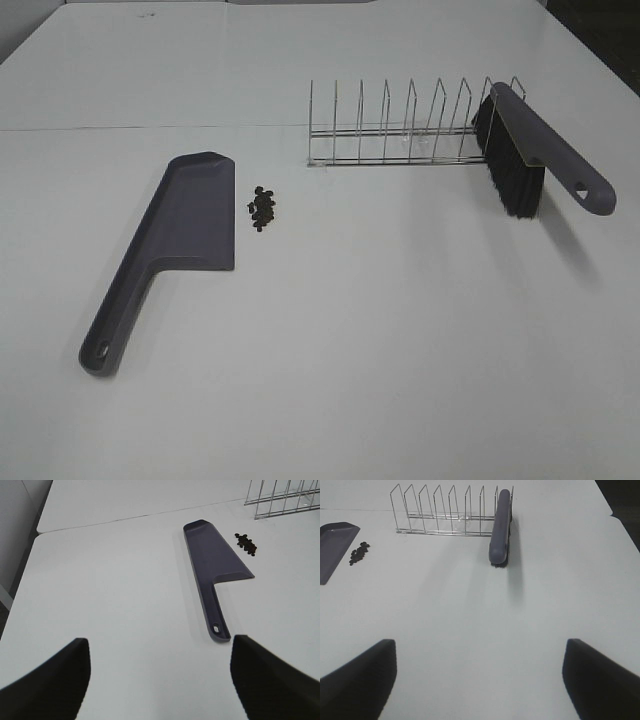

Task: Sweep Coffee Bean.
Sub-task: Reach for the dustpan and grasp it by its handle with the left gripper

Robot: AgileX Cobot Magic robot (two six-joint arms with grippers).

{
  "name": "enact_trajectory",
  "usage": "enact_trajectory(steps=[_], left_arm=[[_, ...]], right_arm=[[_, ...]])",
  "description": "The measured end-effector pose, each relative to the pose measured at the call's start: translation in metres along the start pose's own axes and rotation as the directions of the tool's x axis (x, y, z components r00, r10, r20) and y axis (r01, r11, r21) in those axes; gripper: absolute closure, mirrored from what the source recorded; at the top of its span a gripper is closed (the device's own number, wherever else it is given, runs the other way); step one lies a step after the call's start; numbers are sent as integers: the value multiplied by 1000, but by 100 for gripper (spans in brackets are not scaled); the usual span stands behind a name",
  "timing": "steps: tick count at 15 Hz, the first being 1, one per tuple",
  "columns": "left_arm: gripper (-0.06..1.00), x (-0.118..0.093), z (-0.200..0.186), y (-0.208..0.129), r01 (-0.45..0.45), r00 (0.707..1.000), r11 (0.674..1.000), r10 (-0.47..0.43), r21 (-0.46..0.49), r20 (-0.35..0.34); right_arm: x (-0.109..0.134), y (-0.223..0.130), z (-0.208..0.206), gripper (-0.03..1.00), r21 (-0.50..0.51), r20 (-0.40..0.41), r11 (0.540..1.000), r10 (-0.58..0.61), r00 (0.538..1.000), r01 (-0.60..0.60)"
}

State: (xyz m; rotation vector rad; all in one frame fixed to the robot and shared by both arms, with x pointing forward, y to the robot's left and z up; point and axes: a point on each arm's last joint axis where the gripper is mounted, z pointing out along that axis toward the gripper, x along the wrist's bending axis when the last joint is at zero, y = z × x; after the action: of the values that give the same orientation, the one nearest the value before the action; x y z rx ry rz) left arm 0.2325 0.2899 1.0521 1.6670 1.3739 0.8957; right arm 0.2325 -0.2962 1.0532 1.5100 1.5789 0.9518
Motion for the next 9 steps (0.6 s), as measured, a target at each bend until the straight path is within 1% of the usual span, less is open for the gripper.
enact_trajectory(steps=[9], left_arm=[[23,0,0,0,2,1000,1000,-2,-1,3]], right_arm=[[0,0,0,15,0,0,1000,0,1000,0]])
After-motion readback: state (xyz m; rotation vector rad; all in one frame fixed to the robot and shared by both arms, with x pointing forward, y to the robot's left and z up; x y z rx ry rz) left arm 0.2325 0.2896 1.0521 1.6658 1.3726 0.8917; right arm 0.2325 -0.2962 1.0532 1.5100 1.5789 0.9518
